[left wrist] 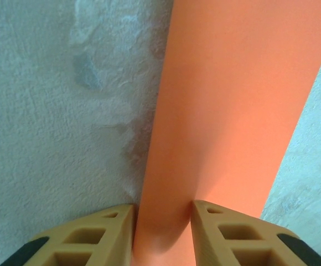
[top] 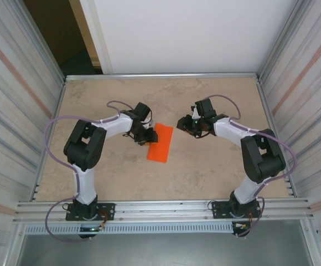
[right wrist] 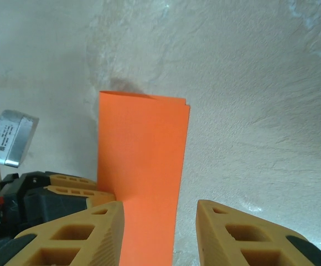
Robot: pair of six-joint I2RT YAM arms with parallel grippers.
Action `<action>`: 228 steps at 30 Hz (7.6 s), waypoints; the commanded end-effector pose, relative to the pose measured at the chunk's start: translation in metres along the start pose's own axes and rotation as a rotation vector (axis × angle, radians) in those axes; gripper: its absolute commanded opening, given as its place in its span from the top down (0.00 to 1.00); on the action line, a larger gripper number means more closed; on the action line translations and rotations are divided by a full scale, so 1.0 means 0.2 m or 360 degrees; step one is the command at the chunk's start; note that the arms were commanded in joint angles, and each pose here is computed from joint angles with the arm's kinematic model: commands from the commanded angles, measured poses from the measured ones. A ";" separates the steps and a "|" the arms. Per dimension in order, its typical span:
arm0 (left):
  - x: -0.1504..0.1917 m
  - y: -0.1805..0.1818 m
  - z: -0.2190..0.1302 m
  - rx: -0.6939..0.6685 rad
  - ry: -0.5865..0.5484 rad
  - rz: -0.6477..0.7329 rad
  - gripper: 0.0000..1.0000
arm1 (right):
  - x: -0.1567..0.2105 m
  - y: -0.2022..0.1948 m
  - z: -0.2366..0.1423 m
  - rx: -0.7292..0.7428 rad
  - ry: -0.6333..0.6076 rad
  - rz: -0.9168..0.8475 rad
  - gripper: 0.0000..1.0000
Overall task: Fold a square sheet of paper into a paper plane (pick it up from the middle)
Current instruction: First fold in half a square sheet of paper at the center of the table, then hold the square sheet of paper at the center of the table, then first fold the square sheet of paper in half at the center of the table.
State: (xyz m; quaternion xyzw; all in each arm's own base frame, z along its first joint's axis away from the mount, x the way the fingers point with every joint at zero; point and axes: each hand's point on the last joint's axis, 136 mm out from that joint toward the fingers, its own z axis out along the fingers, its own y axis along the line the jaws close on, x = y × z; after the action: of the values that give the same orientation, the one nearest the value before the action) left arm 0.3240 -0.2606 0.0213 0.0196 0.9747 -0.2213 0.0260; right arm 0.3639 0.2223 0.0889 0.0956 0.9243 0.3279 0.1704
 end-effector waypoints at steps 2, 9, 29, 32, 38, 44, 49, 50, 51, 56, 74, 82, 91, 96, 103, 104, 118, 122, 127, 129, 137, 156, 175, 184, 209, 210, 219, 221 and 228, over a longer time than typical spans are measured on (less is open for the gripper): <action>0.12 0.15 0.14 -0.0193 0.0147 -0.0016 0.68 | 0.03 -0.02 -0.02 0.0024 -0.0006 0.0039 0.62; 0.11 0.21 0.15 -0.0298 0.0076 -0.0160 0.69 | 0.07 -0.02 0.00 0.0015 0.0007 0.0067 0.63; 0.18 0.27 0.22 -0.0376 0.0186 -0.0178 0.66 | 0.13 0.00 0.05 -0.0002 0.0064 0.0067 0.63; 0.19 0.28 0.22 -0.0389 0.0183 -0.0179 0.66 | 0.14 0.02 0.06 -0.0009 0.0071 0.0057 0.64; 0.19 0.28 0.22 -0.0395 0.0183 -0.0179 0.66 | 0.16 0.05 0.10 -0.0027 0.0108 0.0040 0.64; 0.22 0.33 0.26 -0.0431 0.0225 -0.0202 0.66 | 0.20 0.10 0.14 -0.0101 0.0155 0.0047 0.71; 0.23 0.33 0.27 -0.0432 0.0231 -0.0204 0.66 | 0.26 0.17 0.22 -0.0158 0.0277 0.0046 0.83; 0.23 0.33 0.27 -0.0434 0.0233 -0.0203 0.66 | 0.27 0.18 0.24 -0.0158 0.0295 0.0048 0.85; 0.23 0.33 0.27 -0.0433 0.0233 -0.0205 0.66 | 0.28 0.19 0.26 -0.0158 0.0305 0.0048 0.87; 0.23 0.34 0.27 -0.0433 0.0236 -0.0208 0.66 | 0.31 0.20 0.33 -0.0123 0.0360 0.0049 0.95; 0.25 0.34 0.29 -0.0431 0.0252 -0.0207 0.66 | 0.37 0.01 0.42 0.0065 0.0437 0.0111 1.00; 0.26 0.34 0.30 -0.0431 0.0261 -0.0205 0.65 | 0.41 -0.06 0.43 0.0114 0.0472 0.0120 1.00; 0.25 0.34 0.28 -0.0431 0.0252 -0.0198 0.65 | 0.43 -0.10 0.43 0.0145 0.0498 0.0111 1.00; 0.10 0.18 0.10 -0.0302 0.0100 -0.0118 0.60 | 0.50 -0.25 0.45 0.0263 0.0599 0.0122 1.00; -0.18 0.00 -0.35 -0.0005 -0.0282 -0.0093 0.50 | 0.52 -0.38 0.43 0.0352 0.0665 0.0088 1.00; -0.20 -0.02 -0.39 0.0057 -0.0314 -0.0095 0.50 | 0.53 -0.39 0.43 0.0353 0.0677 0.0084 1.00; -0.11 -0.38 -0.25 0.0561 -0.0086 0.0092 0.82 | 0.58 -0.50 0.44 0.0441 0.0745 0.0051 1.00; -0.07 -0.30 -0.14 0.0454 0.0009 0.0031 0.93 | 0.57 -0.51 0.45 0.0459 0.0743 0.0046 1.00; -0.02 -0.32 -0.06 0.0451 0.0093 0.0076 0.97 | 0.58 -0.53 0.45 0.0487 0.0747 0.0039 1.00; -0.01 -0.30 -0.03 0.0407 0.0114 0.0074 0.97 | 0.58 -0.54 0.45 0.0494 0.0754 0.0038 1.00; 0.03 -0.18 0.08 0.0254 0.0158 0.0056 0.99 | 0.59 -0.57 0.45 0.0532 0.0753 0.0043 1.00; 0.05 0.20 0.04 0.0222 0.0003 -0.0023 1.00 | 0.65 -0.72 0.44 0.0695 0.0797 0.0120 1.00; -0.08 -0.20 -0.13 0.0629 -0.0078 0.0046 1.00 | 0.65 -0.71 0.43 0.0688 0.0808 0.0113 1.00; -0.11 -0.08 0.04 0.0504 0.0049 -0.0004 1.00 | 0.65 -0.72 0.42 0.0699 0.0813 0.0110 1.00; -0.26 -0.18 -0.08 0.0548 -0.0095 -0.0011 1.00 | 0.66 -0.75 0.42 0.0720 0.0829 0.0114 1.00; -0.26 -0.17 -0.05 0.0548 -0.0082 -0.0015 1.00 | 0.67 -0.75 0.42 0.0720 0.0833 0.0115 1.00; -0.37 -0.01 0.06 0.0514 -0.0128 -0.0094 1.00 | 0.66 -0.75 0.41 0.0709 0.0850 0.0095 1.00; -0.39 0.09 0.09 0.0485 -0.0170 -0.0137 1.00 | 0.66 -0.74 0.41 0.0705 0.0852 0.0093 1.00; -0.56 0.30 -0.01 0.0457 -0.0336 -0.0225 1.00 | 0.66 -0.76 0.40 0.0706 0.0857 0.0104 1.00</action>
State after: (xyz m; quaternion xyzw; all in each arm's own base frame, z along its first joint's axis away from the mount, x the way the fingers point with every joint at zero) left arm 0.4235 -0.2353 0.0213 -0.0433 0.9139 -0.3937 0.0893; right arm 0.3252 0.2881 0.0034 -0.0103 0.9284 0.3713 -0.0068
